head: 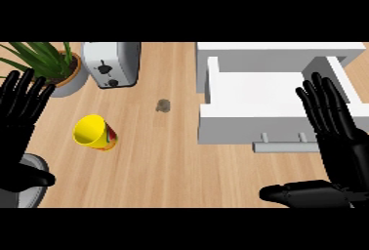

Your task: Pick up the cup, place it into the drawer and close the drawer

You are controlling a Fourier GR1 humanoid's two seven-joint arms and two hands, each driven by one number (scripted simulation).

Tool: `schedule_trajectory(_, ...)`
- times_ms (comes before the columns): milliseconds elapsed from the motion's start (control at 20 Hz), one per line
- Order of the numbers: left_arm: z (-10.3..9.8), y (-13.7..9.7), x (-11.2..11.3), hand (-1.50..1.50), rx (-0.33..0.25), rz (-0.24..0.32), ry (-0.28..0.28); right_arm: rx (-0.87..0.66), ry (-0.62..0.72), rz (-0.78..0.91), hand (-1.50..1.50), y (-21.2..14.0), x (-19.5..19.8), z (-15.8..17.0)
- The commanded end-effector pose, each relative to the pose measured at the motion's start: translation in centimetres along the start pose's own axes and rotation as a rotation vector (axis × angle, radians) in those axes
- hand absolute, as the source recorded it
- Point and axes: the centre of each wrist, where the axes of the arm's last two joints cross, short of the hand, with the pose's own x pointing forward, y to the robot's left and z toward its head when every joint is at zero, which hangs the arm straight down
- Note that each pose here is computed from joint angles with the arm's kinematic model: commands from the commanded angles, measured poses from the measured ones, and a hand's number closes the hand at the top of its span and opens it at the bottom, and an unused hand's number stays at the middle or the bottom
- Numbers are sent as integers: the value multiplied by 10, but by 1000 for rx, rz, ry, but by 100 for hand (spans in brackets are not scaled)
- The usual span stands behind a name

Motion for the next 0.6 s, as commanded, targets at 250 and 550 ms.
schedule_trajectory(250, -1, 30, -53, -150, 41, -24, 125, 7, 8, -12, -150, -20, -11, -14)
schedule_trajectory(550, 14, 81, -81, -150, 80, -42, 169, 23, 3, -1, -150, -18, -6, -21)
